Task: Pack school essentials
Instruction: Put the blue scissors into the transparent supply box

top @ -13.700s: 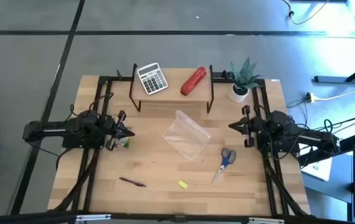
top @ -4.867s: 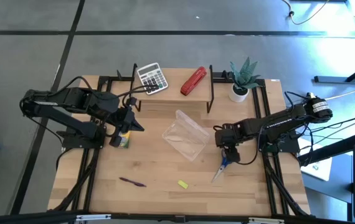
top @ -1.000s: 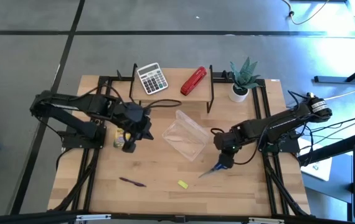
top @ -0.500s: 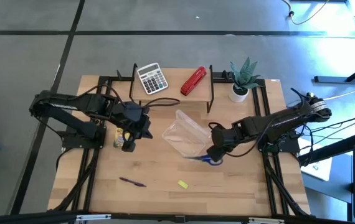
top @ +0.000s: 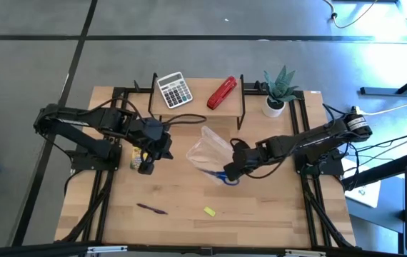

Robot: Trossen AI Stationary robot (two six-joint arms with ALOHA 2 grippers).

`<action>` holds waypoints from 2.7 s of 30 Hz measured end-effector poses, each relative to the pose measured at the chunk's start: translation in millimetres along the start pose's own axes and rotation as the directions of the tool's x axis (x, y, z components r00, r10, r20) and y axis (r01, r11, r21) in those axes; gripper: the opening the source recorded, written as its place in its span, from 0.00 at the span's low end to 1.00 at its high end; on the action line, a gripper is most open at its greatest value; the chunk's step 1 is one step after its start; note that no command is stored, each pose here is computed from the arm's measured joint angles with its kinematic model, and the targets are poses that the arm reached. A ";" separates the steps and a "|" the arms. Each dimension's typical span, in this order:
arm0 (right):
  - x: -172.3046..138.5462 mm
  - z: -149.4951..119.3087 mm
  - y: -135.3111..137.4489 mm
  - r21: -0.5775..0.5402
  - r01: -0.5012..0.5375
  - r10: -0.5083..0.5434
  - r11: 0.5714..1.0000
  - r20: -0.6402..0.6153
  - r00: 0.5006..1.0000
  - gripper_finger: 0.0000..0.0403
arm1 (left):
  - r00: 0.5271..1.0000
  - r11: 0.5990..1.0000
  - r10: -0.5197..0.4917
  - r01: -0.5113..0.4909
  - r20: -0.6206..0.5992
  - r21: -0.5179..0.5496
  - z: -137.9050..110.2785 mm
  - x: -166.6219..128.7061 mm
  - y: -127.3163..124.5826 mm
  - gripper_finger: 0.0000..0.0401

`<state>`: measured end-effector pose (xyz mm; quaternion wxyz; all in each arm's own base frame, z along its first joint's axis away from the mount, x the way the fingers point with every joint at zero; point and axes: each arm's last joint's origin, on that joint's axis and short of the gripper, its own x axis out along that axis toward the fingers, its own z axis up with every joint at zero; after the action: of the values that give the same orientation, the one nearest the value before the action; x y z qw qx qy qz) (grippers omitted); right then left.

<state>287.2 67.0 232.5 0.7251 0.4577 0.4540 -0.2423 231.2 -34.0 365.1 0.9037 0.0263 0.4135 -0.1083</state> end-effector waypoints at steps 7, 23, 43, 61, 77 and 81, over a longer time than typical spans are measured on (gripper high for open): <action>9.7 9.3 -5.1 0.010 0.056 -0.056 0.998 0.025 0.998 0.06 | 1.000 1.000 0.000 0.000 0.001 0.000 0.0 -0.1 0.0 0.00; 10.3 14.8 -16.8 -0.003 0.172 -0.172 0.985 0.050 0.984 0.06 | 1.000 1.000 0.001 -0.001 0.001 0.000 0.0 -0.3 0.0 0.00; 8.7 21.1 -25.3 0.002 0.273 -0.270 0.962 0.150 0.951 0.06 | 1.000 1.000 0.001 -0.001 0.001 -0.001 0.0 -0.3 0.0 0.00; -13.2 32.0 11.7 0.123 0.100 -0.129 0.987 0.250 0.960 0.05 | 1.000 1.000 0.000 0.000 -0.016 -0.002 -1.6 -0.3 -0.1 0.00; 56.6 40.2 9.8 0.087 0.244 -0.258 0.966 0.230 0.938 0.05 | 0.999 0.999 -0.001 0.004 -0.054 0.048 -5.4 -0.5 -0.2 0.00; 64.3 42.7 4.5 0.083 0.287 -0.298 0.954 0.200 0.933 0.05 | 0.999 0.999 -0.001 0.004 -0.054 0.047 -5.4 -0.5 -0.2 0.00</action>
<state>339.4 35.5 185.1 0.7125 0.3756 0.4313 -0.4065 226.9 -33.4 362.0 0.8912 0.0500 0.4349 -0.1185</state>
